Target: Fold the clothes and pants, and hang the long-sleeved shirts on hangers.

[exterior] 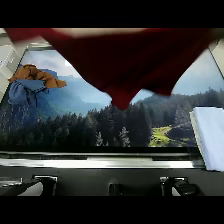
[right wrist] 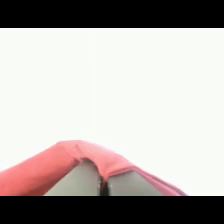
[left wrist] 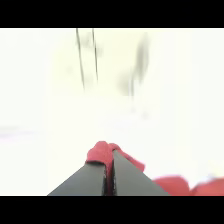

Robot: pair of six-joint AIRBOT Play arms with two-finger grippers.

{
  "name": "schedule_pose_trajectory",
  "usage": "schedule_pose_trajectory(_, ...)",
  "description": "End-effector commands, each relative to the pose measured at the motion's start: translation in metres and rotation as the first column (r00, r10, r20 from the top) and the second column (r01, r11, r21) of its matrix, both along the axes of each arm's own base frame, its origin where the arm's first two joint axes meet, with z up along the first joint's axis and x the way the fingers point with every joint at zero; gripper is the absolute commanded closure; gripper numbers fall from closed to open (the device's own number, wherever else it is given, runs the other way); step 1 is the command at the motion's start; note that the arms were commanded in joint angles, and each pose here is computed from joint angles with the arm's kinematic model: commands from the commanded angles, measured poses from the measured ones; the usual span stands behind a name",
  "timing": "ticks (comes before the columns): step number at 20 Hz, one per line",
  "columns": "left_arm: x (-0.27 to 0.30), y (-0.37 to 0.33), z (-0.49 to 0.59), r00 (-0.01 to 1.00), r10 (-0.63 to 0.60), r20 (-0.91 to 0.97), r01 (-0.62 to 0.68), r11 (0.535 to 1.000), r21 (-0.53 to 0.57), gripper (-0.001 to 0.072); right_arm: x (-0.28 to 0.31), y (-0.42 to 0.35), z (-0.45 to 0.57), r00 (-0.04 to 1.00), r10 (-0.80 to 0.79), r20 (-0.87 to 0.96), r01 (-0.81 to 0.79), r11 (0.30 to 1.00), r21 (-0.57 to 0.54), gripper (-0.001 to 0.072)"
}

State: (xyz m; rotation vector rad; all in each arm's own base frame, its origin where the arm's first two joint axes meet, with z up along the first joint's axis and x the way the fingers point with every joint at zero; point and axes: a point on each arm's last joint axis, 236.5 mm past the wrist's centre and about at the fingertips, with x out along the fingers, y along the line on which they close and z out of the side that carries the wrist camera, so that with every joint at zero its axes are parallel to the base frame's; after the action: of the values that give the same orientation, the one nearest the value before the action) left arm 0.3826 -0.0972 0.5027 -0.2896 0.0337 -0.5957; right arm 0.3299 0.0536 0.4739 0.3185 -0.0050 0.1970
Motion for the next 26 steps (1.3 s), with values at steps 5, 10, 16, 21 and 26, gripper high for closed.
schedule_pose_trajectory(5,-0.184,0.025,0.172,0.787,0.240,0.568,-0.136,0.966,-0.220,0.0685,-0.151,-0.040,0.149,0.860,-0.135,0.491,0.151,0.989,0.008,0.0677)
schedule_pose_trajectory(10,-0.158,0.036,0.156,0.789,0.287,0.543,-0.237,0.958,-0.163,0.0685,-0.102,-0.042,0.119,0.918,-0.148,0.367,0.180,0.982,-0.054,0.0677)
schedule_pose_trajectory(16,0.017,0.057,-0.038,0.963,0.266,0.034,-0.268,0.960,0.085,0.0684,0.047,-0.049,-0.112,0.873,-0.180,-0.454,0.072,0.967,-0.246,0.0675)
schedule_pose_trajectory(21,0.120,0.072,-0.311,0.796,0.207,-0.570,-0.181,0.978,0.103,0.0684,0.134,-0.043,-0.361,0.438,-0.158,-0.885,0.012,0.985,-0.170,0.0676)
schedule_pose_trajectory(26,0.079,0.036,-0.459,0.407,-0.023,-0.913,0.058,0.998,0.001,0.0683,0.135,0.023,-0.458,0.166,0.104,-0.981,0.037,0.993,0.112,0.0675)
